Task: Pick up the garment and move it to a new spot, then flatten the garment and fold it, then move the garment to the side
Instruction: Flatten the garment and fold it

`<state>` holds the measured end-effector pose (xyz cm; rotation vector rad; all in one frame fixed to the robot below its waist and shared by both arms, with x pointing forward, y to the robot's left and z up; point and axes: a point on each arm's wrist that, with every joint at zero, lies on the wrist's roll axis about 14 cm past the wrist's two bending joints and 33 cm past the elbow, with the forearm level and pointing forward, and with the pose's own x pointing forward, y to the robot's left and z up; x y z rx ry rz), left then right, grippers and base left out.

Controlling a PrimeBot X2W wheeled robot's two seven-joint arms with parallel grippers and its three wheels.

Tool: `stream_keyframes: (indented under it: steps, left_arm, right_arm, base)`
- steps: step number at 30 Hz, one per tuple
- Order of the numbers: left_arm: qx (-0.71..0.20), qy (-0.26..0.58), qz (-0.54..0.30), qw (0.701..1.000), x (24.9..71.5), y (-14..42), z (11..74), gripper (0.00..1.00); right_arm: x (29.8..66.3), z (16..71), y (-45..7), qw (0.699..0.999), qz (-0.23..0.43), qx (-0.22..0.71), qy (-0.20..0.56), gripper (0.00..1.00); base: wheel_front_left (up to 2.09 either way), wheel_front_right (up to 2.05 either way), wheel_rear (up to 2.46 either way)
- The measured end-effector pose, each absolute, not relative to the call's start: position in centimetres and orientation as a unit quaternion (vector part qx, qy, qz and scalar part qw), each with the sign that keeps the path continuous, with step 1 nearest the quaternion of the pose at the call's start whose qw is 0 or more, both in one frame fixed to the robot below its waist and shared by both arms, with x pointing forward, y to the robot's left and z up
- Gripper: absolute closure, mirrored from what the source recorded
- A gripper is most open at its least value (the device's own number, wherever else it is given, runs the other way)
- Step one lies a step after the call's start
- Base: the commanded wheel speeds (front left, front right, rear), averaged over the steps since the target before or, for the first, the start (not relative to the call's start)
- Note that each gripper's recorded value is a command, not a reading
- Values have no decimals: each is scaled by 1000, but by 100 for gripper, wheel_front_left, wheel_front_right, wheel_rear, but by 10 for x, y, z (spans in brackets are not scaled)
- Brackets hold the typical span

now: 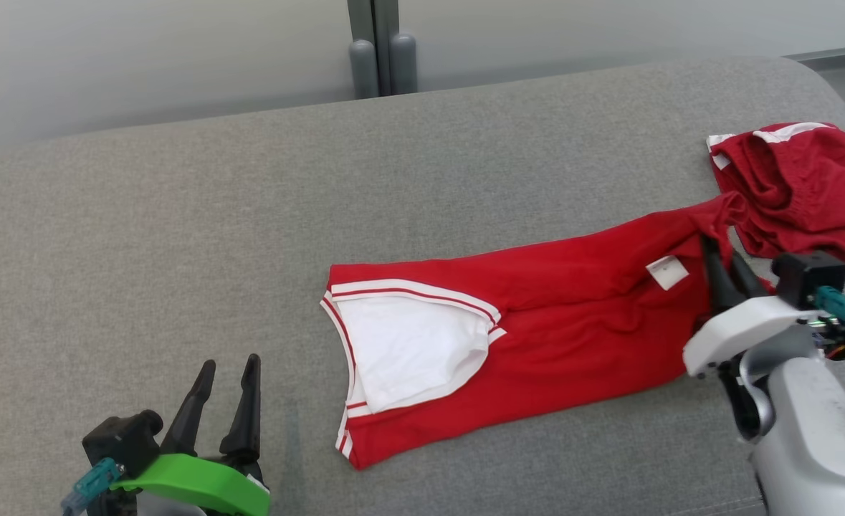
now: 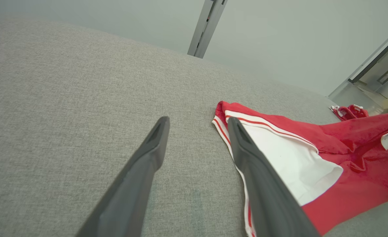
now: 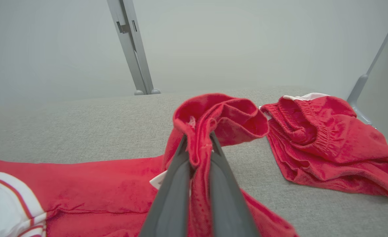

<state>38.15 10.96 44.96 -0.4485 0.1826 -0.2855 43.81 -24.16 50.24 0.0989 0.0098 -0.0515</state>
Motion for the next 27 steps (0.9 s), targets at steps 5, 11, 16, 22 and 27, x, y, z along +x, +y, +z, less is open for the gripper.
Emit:
stream_keyframes:
  steps: [5, 11, 16, 22, 27]
  left_arm:
    - [-220, 87, -139, 962, 380, 112, 451, 13]
    - [-222, 86, -130, 963, 377, 118, 451, 19]
    - [-226, 83, -120, 963, 376, 122, 452, 20]
    - [-230, 82, -104, 964, 373, 132, 449, 23]
    - [-233, 81, -90, 965, 370, 139, 448, 24]
  right_arm:
    - [442, 518, -175, 996, 53, 73, -12, 100]
    - [438, 521, -99, 983, 152, 101, -1, 100]
    - [428, 512, -43, 964, 229, 134, 27, 100]
    - [422, 497, 6, 942, 297, 146, 64, 100]
    - [421, 480, 29, 930, 325, 141, 95, 100]
  base:
    - [0, 0, 0]
    - [0, 0, 0]
    - [0, 0, 0]
    - [0, 0, 0]
    - [0, 0, 0]
